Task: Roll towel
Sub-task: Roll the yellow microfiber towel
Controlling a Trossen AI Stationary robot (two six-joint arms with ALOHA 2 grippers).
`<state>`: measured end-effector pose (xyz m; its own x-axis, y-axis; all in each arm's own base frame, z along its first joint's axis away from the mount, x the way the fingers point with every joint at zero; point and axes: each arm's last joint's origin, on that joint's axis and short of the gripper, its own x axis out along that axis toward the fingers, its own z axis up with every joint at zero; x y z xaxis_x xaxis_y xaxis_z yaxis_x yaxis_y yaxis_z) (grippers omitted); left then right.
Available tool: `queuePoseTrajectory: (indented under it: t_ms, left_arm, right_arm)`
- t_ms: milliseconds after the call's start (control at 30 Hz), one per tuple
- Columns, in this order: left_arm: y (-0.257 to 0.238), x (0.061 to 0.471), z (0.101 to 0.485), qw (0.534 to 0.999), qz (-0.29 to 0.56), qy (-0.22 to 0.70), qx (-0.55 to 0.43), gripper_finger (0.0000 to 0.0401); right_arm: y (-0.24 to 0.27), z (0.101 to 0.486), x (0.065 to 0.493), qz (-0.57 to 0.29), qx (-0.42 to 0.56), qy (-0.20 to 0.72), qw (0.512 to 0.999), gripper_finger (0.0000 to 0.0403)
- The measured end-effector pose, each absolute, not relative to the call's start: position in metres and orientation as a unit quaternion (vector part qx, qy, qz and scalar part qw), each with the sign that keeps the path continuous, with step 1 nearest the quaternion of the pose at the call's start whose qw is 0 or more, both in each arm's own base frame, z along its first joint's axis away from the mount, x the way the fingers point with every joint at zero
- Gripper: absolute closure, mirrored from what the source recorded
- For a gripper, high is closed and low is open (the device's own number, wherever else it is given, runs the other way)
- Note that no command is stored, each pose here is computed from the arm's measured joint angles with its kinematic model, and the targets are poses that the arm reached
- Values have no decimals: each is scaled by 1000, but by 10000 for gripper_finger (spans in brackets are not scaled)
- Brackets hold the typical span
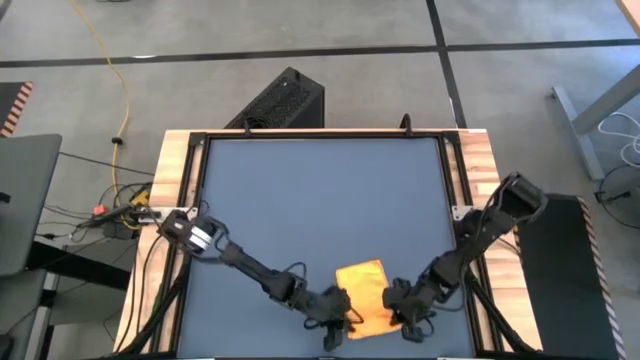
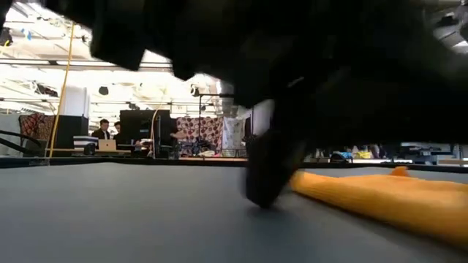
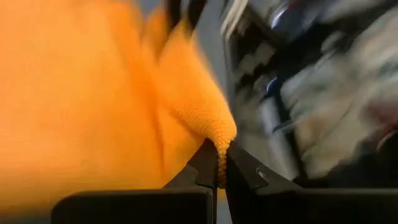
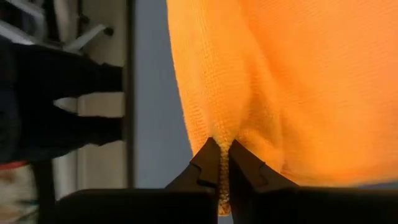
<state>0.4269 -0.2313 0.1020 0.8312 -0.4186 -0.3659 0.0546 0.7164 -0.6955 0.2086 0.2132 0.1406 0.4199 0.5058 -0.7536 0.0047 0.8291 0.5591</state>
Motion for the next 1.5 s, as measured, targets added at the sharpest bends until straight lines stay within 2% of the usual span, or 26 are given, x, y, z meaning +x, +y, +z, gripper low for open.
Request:
queuePoseTrajectory:
  t_ms: [133, 300, 533, 767, 933, 1167, 1367, 1500]
  left_arm:
    - [-249, 426, 98, 890, -107, 194, -398, 401]
    - [-255, 422, 100, 883, -124, 217, -396, 401]
    - [-262, 426, 104, 841, -189, 305, -405, 401]
    - [-254, 439, 111, 802, -173, 411, -398, 401]
    - [-249, 440, 109, 783, -176, 443, -399, 401]
    - [-251, 437, 105, 777, -163, 458, -401, 401]
    - [-251, 434, 102, 774, -138, 470, -401, 401]
    - [-250, 434, 101, 776, -128, 470, -402, 401]
  right_arm:
    - [227, 131, 206, 166, 272, 517, 795, 373]
    - [232, 127, 202, 164, 274, 522, 791, 367]
    - [232, 132, 202, 174, 264, 508, 801, 367]
    - [229, 142, 203, 217, 213, 483, 821, 348]
    - [225, 151, 201, 264, 144, 459, 836, 310]
    - [213, 162, 189, 289, 7, 446, 847, 227]
    - [241, 171, 171, 377, -151, 311, 859, 172]
    - [260, 164, 156, 332, -286, 236, 868, 169]
